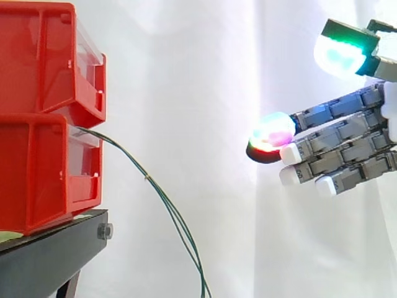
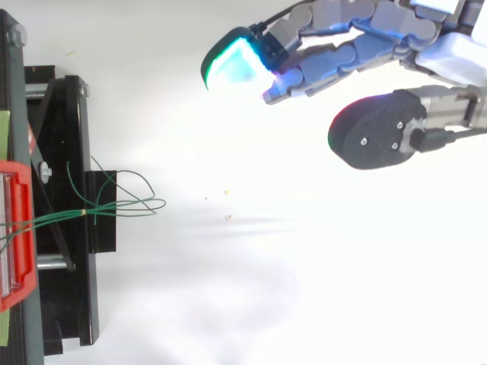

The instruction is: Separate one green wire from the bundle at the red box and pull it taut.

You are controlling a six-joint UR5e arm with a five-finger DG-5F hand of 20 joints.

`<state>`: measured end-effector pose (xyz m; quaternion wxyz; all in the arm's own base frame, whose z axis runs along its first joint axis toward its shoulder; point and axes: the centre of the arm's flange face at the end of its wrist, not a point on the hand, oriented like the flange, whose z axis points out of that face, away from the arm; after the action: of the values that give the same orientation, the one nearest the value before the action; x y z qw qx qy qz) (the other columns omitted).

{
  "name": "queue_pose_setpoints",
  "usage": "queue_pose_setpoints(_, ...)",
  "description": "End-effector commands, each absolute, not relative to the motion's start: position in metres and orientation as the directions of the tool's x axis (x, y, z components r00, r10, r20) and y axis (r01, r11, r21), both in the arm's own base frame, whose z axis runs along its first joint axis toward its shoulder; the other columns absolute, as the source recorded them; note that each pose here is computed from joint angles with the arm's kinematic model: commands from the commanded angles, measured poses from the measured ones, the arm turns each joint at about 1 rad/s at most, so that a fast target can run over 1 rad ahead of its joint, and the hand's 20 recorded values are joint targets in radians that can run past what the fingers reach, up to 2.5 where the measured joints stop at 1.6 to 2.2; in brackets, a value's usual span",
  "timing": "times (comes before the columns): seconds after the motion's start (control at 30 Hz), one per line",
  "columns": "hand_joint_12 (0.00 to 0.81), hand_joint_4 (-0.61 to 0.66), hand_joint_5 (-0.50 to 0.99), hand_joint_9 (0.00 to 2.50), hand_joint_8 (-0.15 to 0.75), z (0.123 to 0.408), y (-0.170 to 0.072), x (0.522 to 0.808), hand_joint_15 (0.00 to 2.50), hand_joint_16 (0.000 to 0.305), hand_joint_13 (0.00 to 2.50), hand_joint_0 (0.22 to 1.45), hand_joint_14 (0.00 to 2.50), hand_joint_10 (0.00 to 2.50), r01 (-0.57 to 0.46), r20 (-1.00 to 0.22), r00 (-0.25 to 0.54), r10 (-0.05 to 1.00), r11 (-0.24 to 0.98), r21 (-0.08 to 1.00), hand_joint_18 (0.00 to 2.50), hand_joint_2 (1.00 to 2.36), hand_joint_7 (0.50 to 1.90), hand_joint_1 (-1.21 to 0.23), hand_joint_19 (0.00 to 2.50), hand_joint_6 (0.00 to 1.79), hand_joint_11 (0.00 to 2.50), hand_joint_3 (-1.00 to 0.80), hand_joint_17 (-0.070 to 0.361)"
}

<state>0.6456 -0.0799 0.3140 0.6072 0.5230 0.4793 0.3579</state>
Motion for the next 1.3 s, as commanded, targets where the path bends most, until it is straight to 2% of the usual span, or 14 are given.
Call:
queue_pose_setpoints(0.0,0.309,0.28,-0.20,0.63,0.287,0.314,-0.081,0.645,0.10,0.044,0.50,0.55,0.00,0.00,0.069,-0.212,0.301,0.930,0.200,0.977,0.61,1.00,0.68,-0.48,0.28,0.50,0.07,-0.45,0.098)
queue_pose_setpoints(0.27,0.309,0.28,-0.19,0.64,0.288,0.289,-0.081,0.652,0.10,0.044,0.50,0.56,0.00,0.00,0.101,-0.237,0.306,0.922,0.216,0.971,0.61,1.01,0.68,-0.48,0.29,0.50,0.08,-0.45,0.099)
queue_pose_setpoints(0.43,0.309,0.28,-0.19,0.66,0.289,0.279,-0.082,0.657,0.10,0.045,0.51,0.56,0.00,0.00,0.099,-0.237,0.355,0.904,0.216,0.971,0.61,1.01,0.68,-0.48,0.29,0.50,0.09,-0.45,0.100)
queue_pose_setpoints(0.47,0.308,0.28,-0.19,0.66,0.289,0.267,-0.082,0.660,0.11,0.045,0.51,0.56,0.00,0.00,0.107,-0.240,0.359,0.902,0.215,0.971,0.61,1.00,0.68,-0.48,0.29,0.50,0.09,-0.45,0.101)
queue_pose_setpoints(0.53,0.310,0.28,-0.19,0.66,0.289,0.264,-0.082,0.662,0.11,0.045,0.52,0.56,0.00,0.00,0.104,-0.238,0.360,0.902,0.215,0.971,0.61,1.00,0.68,-0.47,0.29,0.50,0.09,-0.45,0.101)
queue_pose_setpoints(0.57,0.310,0.28,-0.19,0.66,0.289,0.252,-0.081,0.665,0.11,0.045,0.52,0.56,0.00,0.00,0.111,-0.239,0.361,0.901,0.213,0.971,0.60,1.01,0.68,-0.47,0.29,0.50,0.10,-0.45,0.101)
queue_pose_setpoints(0.67,0.311,0.28,-0.19,0.66,0.290,0.240,-0.080,0.671,0.11,0.045,0.52,0.56,0.00,0.00,0.093,-0.229,0.367,0.902,0.210,0.973,0.60,1.01,0.68,-0.47,0.30,0.50,0.09,-0.45,0.102)
queue_pose_setpoints(0.9,0.312,0.29,-0.19,0.66,0.290,0.244,-0.076,0.675,0.11,0.045,0.52,0.56,0.00,0.00,0.087,-0.290,0.392,0.873,0.279,0.957,0.60,1.01,0.68,-0.47,0.30,0.50,0.10,-0.45,0.102)
queue_pose_setpoints(1.03,0.314,0.29,-0.19,0.67,0.289,0.232,-0.072,0.680,0.12,0.046,0.53,0.56,0.01,0.00,0.079,-0.285,0.388,0.876,0.277,0.958,0.60,1.01,0.68,-0.47,0.31,0.50,0.10,-0.44,0.103)
queue_pose_setpoints(1.13,0.316,0.29,-0.19,0.67,0.290,0.221,-0.070,0.689,0.13,0.046,0.54,0.56,0.00,0.00,0.050,-0.266,0.393,0.880,0.268,0.962,0.60,1.01,0.68,-0.47,0.31,0.50,0.10,-0.45,0.104)
queue_pose_setpoints(1.23,0.320,0.29,-0.19,0.67,0.290,0.199,-0.057,0.711,0.13,0.047,0.55,0.56,0.00,0.00,0.031,-0.256,0.381,0.889,0.265,0.964,0.59,1.01,0.69,-0.47,0.31,0.50,0.10,-0.44,0.105)
queue_pose_setpoints(1.27,0.320,0.29,-0.19,0.67,0.291,0.203,-0.053,0.720,0.13,0.047,0.56,0.56,0.01,0.00,0.017,-0.248,0.377,0.893,0.261,0.965,0.59,1.01,0.69,-0.47,0.31,0.50,0.10,-0.44,0.106)
